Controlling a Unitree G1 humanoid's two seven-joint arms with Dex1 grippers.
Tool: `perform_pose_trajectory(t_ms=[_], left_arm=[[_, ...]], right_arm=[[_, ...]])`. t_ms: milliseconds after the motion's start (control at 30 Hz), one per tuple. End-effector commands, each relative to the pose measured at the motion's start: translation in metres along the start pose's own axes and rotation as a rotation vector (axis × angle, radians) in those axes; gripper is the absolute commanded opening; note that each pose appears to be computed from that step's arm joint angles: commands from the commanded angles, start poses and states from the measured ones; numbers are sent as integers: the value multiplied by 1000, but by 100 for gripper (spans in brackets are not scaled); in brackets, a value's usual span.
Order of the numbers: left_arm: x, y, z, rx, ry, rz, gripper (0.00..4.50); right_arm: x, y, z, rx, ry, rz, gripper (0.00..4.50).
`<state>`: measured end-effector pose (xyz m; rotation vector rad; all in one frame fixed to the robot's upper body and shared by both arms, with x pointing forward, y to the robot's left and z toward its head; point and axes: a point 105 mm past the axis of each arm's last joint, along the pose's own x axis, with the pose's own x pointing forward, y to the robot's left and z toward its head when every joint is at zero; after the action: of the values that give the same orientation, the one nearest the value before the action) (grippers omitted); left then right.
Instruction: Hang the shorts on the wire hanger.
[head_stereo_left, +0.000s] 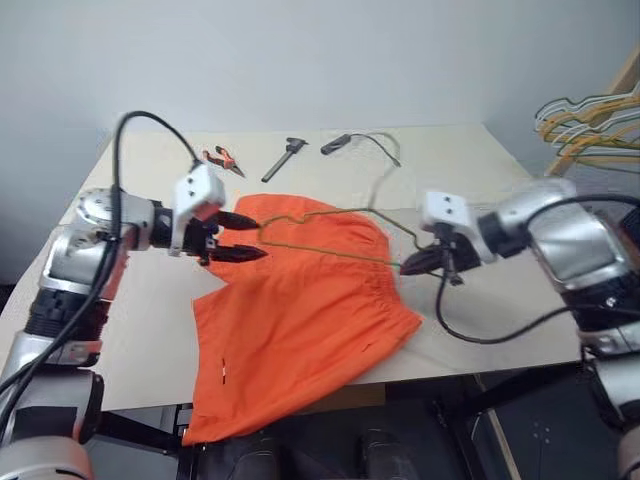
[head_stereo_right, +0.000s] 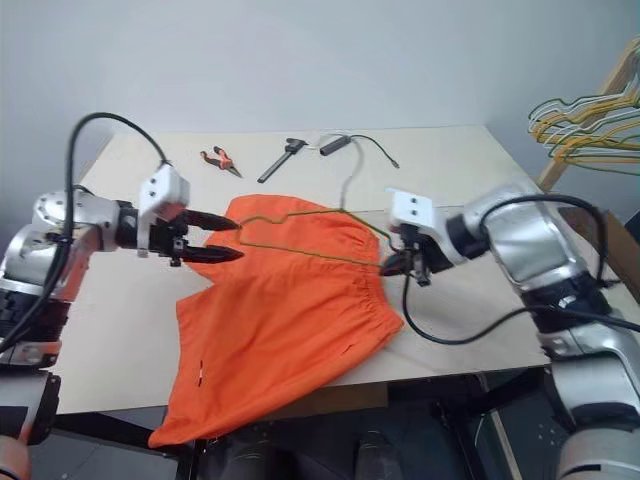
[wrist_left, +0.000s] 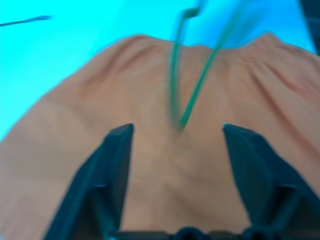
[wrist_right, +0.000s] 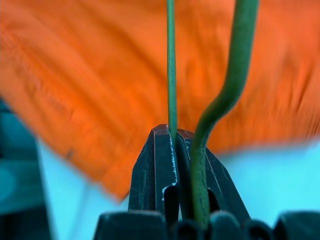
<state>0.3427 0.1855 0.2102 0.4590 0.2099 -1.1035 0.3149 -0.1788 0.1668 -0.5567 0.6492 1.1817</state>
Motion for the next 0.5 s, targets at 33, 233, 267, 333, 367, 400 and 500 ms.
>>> perform_pose_trajectory(t_ms=[33, 233, 267, 333, 367, 400, 500], left_arm=[[-17, -3, 14, -14, -97, 33, 434], [-17, -37, 36, -17, -232, 5, 448], [-16, -42, 40, -9, -254, 0, 448], [-15, -54, 50, 9, -350, -21, 448], [-15, -58, 52, 5, -370, -33, 448], [-15, -60, 53, 0, -378, -40, 448], [-14, -69, 51, -21, -369, -85, 448]], right_arm=[[-24, 7, -19, 144, -32, -81, 0], [-40, 14, -66, 485, -51, -193, 0], [-41, 15, -70, 532, -62, -206, 0], [-43, 14, -82, 668, -87, -242, 0], [-44, 15, -87, 740, -91, -240, 0], [-44, 16, -90, 784, -93, -238, 0], [-42, 19, -102, 866, -73, -247, 0]])
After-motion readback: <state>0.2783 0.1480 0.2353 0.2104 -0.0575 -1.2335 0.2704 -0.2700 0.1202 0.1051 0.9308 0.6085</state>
